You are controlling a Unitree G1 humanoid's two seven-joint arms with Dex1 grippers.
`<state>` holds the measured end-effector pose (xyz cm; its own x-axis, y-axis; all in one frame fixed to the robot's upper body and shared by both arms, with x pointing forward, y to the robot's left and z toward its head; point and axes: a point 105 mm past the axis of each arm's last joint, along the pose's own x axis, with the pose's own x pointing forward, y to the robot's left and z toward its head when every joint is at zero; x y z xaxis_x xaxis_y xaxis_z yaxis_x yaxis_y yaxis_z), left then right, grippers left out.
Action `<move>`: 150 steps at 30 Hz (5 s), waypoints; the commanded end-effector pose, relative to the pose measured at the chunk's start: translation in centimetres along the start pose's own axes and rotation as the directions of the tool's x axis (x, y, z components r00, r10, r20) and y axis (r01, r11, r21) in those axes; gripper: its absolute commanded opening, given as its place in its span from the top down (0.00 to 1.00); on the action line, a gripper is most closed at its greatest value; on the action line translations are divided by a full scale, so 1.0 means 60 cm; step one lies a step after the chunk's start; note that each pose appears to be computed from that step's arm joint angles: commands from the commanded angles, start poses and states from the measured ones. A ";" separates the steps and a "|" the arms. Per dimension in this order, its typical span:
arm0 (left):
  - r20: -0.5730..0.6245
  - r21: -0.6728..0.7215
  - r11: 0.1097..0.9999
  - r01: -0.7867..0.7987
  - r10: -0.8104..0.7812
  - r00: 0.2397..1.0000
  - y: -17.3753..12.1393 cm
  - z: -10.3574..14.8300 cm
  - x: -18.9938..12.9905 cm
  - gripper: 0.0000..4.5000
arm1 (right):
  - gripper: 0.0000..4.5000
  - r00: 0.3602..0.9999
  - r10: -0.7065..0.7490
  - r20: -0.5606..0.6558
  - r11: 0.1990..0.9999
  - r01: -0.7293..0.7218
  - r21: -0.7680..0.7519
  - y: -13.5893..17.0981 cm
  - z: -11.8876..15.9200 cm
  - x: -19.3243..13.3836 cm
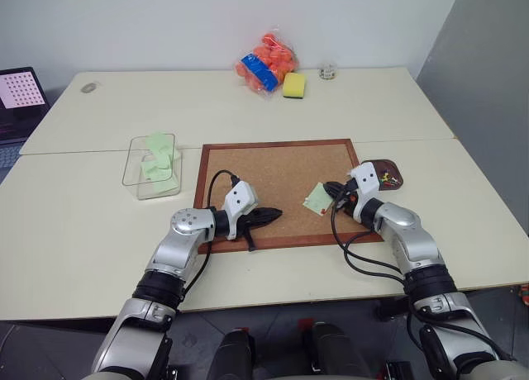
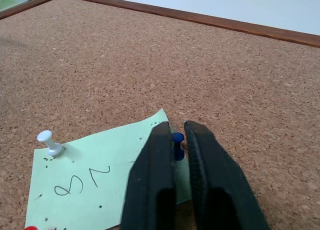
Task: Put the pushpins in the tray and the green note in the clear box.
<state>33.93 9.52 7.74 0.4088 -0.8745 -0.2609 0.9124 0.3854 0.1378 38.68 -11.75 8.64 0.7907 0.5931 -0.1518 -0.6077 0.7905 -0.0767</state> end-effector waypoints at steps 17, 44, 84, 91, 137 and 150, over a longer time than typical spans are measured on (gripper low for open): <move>-0.035 -0.011 0.999 -0.030 0.029 0.999 0.006 -0.019 -0.015 1.00 | 1.00 0.958 -0.046 0.283 0.998 0.034 0.047 -0.016 0.099 -0.030; -0.024 -0.001 0.999 -0.035 0.035 0.999 0.008 -0.018 -0.013 1.00 | 0.53 0.842 -0.531 0.092 0.840 0.509 0.190 -0.195 0.054 -0.080; -0.034 0.017 0.999 -0.034 0.034 0.999 0.012 -0.016 -0.018 1.00 | 0.12 0.940 0.338 0.054 0.941 -0.335 -0.055 0.086 0.003 -0.052; -0.038 0.020 0.999 -0.042 0.043 0.998 0.015 -0.016 -0.020 1.00 | 0.12 0.942 0.334 0.033 0.941 -0.332 -0.069 0.078 -0.010 -0.046; -0.047 0.034 0.999 -0.031 0.033 0.998 0.013 -0.019 -0.015 1.00 | 0.98 0.952 0.203 0.228 0.979 -0.199 -0.042 0.045 0.080 -0.055; -0.047 0.033 0.999 -0.030 0.032 0.998 0.012 -0.019 -0.015 1.00 | 0.98 0.917 -0.345 0.199 0.937 0.324 0.130 -0.131 0.088 -0.057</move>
<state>34.25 10.39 7.74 0.4292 -0.8639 -0.2636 0.9017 0.3928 0.1808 40.31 -17.52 13.64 0.9260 0.3745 0.0471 -0.3748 0.9271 -0.0039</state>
